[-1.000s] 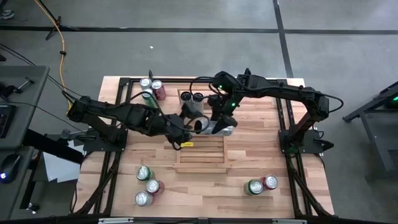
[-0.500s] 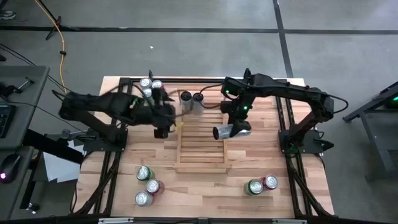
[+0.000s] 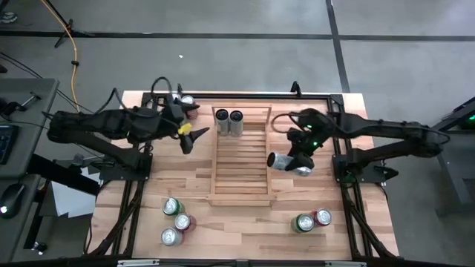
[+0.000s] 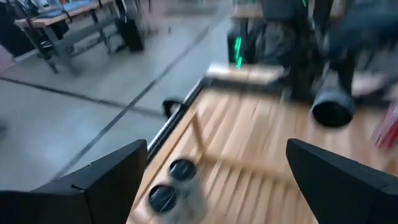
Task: Place canned beverage on shelf
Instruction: Put the white and pink can on the shelf aligned with the other white and pink cans
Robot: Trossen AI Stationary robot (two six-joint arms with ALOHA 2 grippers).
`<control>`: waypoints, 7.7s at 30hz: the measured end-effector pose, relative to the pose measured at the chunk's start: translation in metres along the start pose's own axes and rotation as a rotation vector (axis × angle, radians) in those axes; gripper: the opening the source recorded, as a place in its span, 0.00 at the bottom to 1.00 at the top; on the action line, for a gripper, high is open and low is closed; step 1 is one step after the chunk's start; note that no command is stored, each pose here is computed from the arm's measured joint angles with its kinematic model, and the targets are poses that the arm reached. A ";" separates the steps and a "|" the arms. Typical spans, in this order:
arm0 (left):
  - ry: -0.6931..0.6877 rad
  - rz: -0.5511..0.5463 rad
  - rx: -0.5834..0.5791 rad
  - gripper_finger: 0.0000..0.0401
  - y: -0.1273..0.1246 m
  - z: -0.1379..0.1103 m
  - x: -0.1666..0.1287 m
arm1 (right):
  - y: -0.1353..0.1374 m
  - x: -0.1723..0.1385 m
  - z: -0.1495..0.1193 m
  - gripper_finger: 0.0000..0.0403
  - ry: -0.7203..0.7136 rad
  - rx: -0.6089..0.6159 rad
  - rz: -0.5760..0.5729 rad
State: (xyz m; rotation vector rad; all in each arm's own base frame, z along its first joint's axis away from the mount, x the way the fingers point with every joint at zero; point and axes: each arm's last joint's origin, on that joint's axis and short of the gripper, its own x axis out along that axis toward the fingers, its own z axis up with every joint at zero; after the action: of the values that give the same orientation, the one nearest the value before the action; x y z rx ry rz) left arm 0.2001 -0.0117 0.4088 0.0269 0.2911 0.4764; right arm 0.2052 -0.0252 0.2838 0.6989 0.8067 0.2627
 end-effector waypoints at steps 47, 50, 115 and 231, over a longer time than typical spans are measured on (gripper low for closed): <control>-0.463 -0.353 -0.321 0.94 -0.016 -0.031 0.113 | 0.022 0.037 0.081 0.63 -0.991 -0.383 -0.135; -0.468 -0.363 -0.277 0.94 -0.021 -0.023 0.123 | 0.022 0.037 0.081 0.63 -0.993 -0.374 -0.123; -0.138 -0.002 -0.006 0.59 -0.045 -0.076 0.186 | 0.053 -0.040 0.093 0.77 -0.734 0.131 -0.455; -0.029 -0.051 0.240 0.82 -0.067 -0.091 0.237 | -0.004 0.038 0.092 0.61 -0.450 0.453 -0.719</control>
State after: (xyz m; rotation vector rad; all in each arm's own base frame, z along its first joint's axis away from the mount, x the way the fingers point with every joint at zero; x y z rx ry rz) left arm 0.4059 0.0330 0.2513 0.2598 0.3189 0.3880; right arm 0.2985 -0.0541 0.3044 0.8008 0.6352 -0.7253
